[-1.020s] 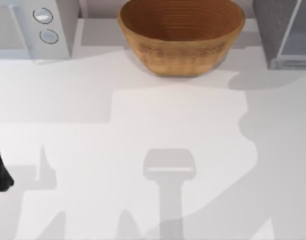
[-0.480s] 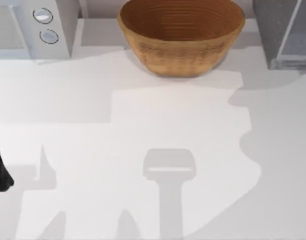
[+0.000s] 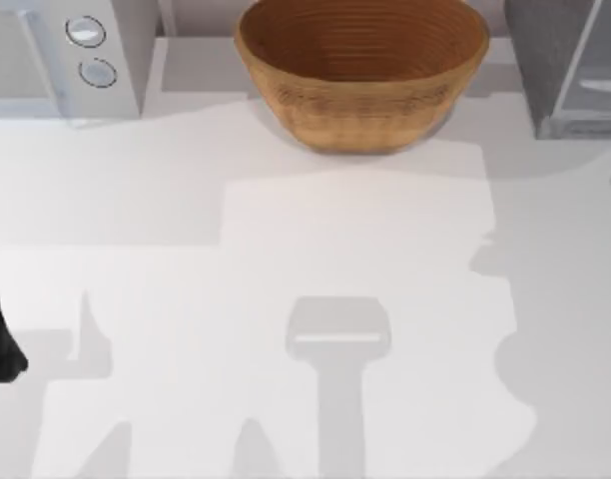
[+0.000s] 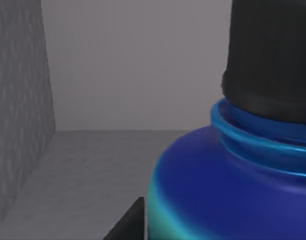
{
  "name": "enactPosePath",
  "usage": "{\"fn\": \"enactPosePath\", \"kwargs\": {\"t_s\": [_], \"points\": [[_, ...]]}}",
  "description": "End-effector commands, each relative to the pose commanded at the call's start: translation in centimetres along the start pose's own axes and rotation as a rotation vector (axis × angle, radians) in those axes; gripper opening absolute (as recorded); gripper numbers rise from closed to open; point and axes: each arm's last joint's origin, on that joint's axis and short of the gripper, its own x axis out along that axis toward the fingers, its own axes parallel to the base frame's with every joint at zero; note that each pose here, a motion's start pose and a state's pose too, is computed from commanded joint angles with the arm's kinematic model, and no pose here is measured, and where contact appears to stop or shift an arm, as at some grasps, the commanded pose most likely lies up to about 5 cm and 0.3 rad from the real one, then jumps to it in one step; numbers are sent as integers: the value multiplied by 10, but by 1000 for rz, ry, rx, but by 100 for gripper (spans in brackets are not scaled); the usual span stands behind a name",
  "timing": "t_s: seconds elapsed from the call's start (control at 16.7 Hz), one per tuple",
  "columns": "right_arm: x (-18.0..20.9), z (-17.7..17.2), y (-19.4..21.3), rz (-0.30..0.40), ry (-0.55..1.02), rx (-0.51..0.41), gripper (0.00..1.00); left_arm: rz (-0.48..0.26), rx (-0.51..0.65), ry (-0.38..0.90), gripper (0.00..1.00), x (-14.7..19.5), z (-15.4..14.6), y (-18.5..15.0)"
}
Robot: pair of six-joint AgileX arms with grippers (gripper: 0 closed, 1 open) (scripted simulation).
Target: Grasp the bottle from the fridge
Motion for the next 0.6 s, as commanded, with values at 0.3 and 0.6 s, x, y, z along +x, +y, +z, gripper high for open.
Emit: {"fn": "enactPosePath", "kwargs": {"t_s": [0.3, 0.6], "points": [[0, 1, 3, 4, 5, 2, 0, 0, 0, 0, 100, 0, 0, 0], [-24, 37, 21, 3, -15, -13, 0, 0, 0, 0, 100, 0, 0, 0]]}}
